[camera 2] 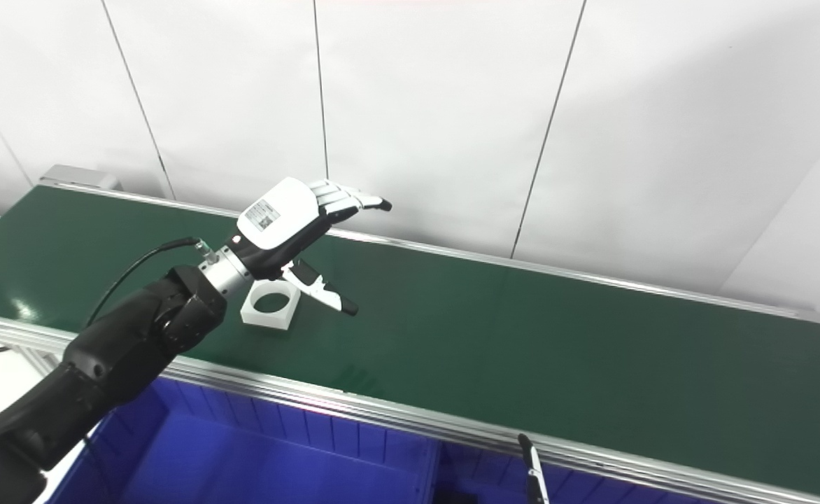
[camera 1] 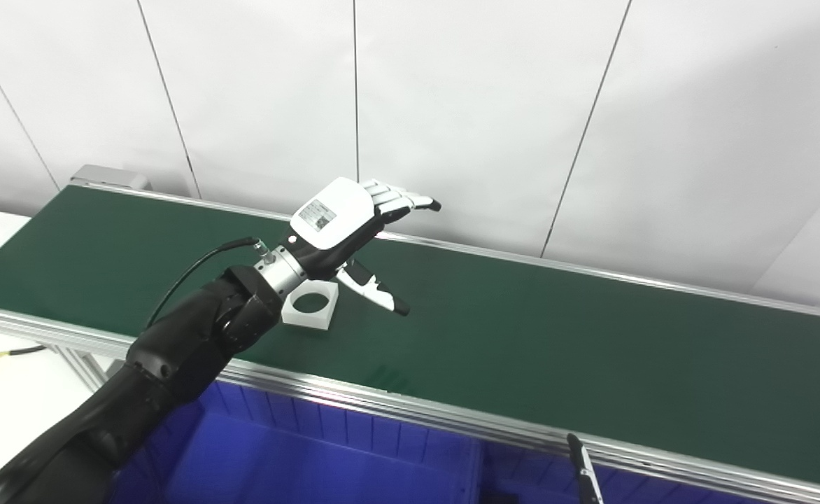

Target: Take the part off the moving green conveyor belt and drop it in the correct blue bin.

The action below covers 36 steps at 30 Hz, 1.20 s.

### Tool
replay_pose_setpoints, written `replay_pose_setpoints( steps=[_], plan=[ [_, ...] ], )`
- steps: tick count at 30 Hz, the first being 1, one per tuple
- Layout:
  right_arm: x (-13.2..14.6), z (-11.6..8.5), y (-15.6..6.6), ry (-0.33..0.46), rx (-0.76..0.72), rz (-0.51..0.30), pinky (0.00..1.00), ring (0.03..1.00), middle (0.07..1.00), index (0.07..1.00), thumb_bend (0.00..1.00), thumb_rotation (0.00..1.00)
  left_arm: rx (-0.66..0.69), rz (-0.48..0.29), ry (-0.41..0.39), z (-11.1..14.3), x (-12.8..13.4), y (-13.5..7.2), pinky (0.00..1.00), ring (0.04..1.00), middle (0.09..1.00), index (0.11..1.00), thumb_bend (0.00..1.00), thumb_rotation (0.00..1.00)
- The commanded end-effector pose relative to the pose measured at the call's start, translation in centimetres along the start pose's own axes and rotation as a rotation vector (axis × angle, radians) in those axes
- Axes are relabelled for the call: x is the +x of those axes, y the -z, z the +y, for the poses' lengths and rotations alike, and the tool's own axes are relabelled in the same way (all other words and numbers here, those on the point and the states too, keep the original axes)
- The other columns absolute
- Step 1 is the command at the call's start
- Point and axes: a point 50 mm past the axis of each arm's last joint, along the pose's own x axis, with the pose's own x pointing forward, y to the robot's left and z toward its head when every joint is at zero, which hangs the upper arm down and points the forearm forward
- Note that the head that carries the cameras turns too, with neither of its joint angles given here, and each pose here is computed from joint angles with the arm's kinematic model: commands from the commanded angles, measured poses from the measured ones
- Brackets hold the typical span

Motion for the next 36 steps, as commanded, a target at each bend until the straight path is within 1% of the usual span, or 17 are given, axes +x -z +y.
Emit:
replay_pose_setpoints(
  steps=[1, 5, 8, 10, 12, 15, 18, 19, 23, 25, 30, 32, 35, 36],
  plan=[
    [0.6, 0.3, -1.1, 0.008, 0.028, -0.078, 1.0, 1.0, 0.997, 0.987, 0.98, 1.0, 0.055, -0.005, -0.027, 2.7, 1.4, 1.3, 0.78, 0.801, 0.822, 0.844, 0.93, 0.5],
    [0.5, 0.4, -0.9, 0.012, 0.032, -0.069, 1.0, 1.0, 1.0, 0.989, 0.98, 1.0, 0.076, 0.021, 0.028, 2.4, 1.7, 1.9, 0.78, 0.805, 0.828, 0.847, 0.95, 0.5],
    [0.5, 0.5, -0.9, 0.01, 0.036, -0.065, 1.0, 1.0, 0.999, 0.986, 0.98, 1.0, 0.089, 0.04, 0.077, 2.2, 2.1, 2.2, 0.79, 0.816, 0.835, 0.849, 0.96, 0.47],
    [0.4, 0.5, -0.9, 0.012, 0.035, -0.066, 1.0, 1.0, 0.995, 0.984, 0.97, 1.0, 0.102, 0.041, 0.107, 2.2, 2.3, 2.3, 0.79, 0.808, 0.829, 0.841, 0.96, 0.44],
    [0.5, 0.6, -1.0, 0.016, 0.034, -0.069, 1.0, 1.0, 0.993, 0.982, 0.97, 1.0, 0.12, 0.047, 0.141, 2.1, 2.5, 2.6, 0.78, 0.807, 0.827, 0.838, 0.97, 0.44],
    [0.4, 0.7, -1.0, 0.015, 0.025, -0.074, 1.0, 1.0, 0.992, 0.984, 0.98, 1.0, 0.131, 0.068, 0.189, 1.9, 2.6, 3.2, 0.77, 0.809, 0.828, 0.835, 0.99, 0.41],
    [0.4, 0.8, -1.1, 0.012, 0.029, -0.074, 1.0, 1.0, 0.994, 0.985, 0.98, 1.0, 0.145, 0.122, 0.253, 1.5, 2.4, 4.1, 0.78, 0.816, 0.834, 0.843, 1.0, 0.39],
    [0.4, 0.8, -1.1, 0.012, 0.029, -0.075, 1.0, 1.0, 0.994, 0.985, 0.98, 1.0, 0.146, 0.134, 0.263, 1.4, 2.3, 4.4, 0.78, 0.814, 0.83, 0.84, 1.0, 0.38],
    [0.5, 1.0, -1.1, 0.009, 0.024, -0.08, 1.0, 1.0, 0.994, 0.986, 0.98, 1.0, 0.151, 0.198, 0.294, 1.1, 2.0, 5.4, 0.78, 0.821, 0.833, 0.846, 1.0, 0.38],
    [0.5, 1.0, -1.1, 0.009, 0.022, -0.081, 1.0, 1.0, 0.992, 0.986, 0.98, 1.0, 0.154, 0.218, 0.316, 1.0, 1.9, 5.7, 0.79, 0.827, 0.838, 0.849, 1.0, 0.38],
    [0.5, 1.1, -1.2, 0.013, 0.021, -0.085, 1.0, 1.0, 0.99, 0.986, 0.98, 1.0, 0.173, 0.26, 0.419, -0.1, 2.0, 5.7, 0.79, 0.831, 0.853, 0.856, 1.0, 0.4],
    [0.6, 1.2, -1.3, 0.014, 0.017, -0.088, 1.0, 1.0, 0.987, 0.986, 0.98, 1.0, 0.17, 0.28, 0.449, -0.6, 2.1, 5.6, 0.8, 0.844, 0.863, 0.856, 1.0, 0.39],
    [0.6, 1.3, -1.4, 0.013, 0.017, -0.093, 1.0, 1.0, 0.988, 0.991, 0.98, 1.0, 0.167, 0.288, 0.461, -1.3, 2.1, 5.3, 0.76, 0.829, 0.854, 0.845, 1.0, 0.34],
    [0.6, 1.4, -1.4, 0.013, 0.021, -0.093, 1.0, 1.0, 0.989, 0.992, 0.98, 1.0, 0.151, 0.302, 0.467, -1.6, 2.2, 5.2, 0.75, 0.829, 0.855, 0.847, 1.0, 0.32]
  ],
)
